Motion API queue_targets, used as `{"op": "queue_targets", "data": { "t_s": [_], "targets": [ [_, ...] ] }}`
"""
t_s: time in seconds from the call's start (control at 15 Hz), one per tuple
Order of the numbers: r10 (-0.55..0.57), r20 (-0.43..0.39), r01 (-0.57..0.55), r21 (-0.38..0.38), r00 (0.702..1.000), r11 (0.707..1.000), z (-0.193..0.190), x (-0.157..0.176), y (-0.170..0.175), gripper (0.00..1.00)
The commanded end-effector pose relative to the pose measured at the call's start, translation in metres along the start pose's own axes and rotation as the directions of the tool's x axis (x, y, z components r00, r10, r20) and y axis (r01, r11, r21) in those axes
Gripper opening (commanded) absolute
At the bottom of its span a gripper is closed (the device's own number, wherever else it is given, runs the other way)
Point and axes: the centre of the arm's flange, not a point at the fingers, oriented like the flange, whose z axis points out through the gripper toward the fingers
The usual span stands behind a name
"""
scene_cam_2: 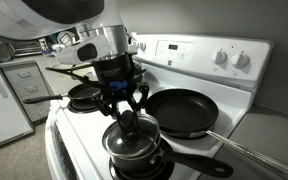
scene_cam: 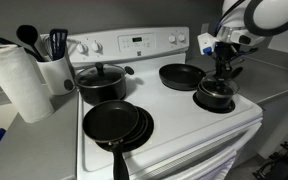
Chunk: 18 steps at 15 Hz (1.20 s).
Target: Put the glass lid on top of the black pot on the bottom right plate of the stove
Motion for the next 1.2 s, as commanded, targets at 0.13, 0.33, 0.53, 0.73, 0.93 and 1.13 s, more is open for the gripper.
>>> {"op": "queue_targets", "data": {
  "t_s": [0.13, 0.33, 0.53, 0.73, 0.93, 1.13],
  "targets": [
    [0.030, 0.060, -0.028, -0.021, 0.998, 0.999, 0.003, 0.007, 0.002, 0.15],
    [0.030, 0.072, -0.029, -0.015, 0.997, 0.999, 0.002, 0.007, 0.000, 0.15],
    [0.033, 0.087, -0.031, -0.019, 0.996, 0.999, -0.002, 0.007, -0.005, 0.15],
    [0.033, 0.104, -0.027, -0.052, 0.994, 0.998, -0.005, 0.007, -0.010, 0.15],
    [0.039, 0.101, -0.035, -0.046, 0.994, 0.998, -0.002, 0.008, -0.015, 0.15],
    [0.063, 0.090, -0.060, -0.037, 0.994, 0.998, 0.002, 0.012, -0.023, 0.15]
  ]
}}
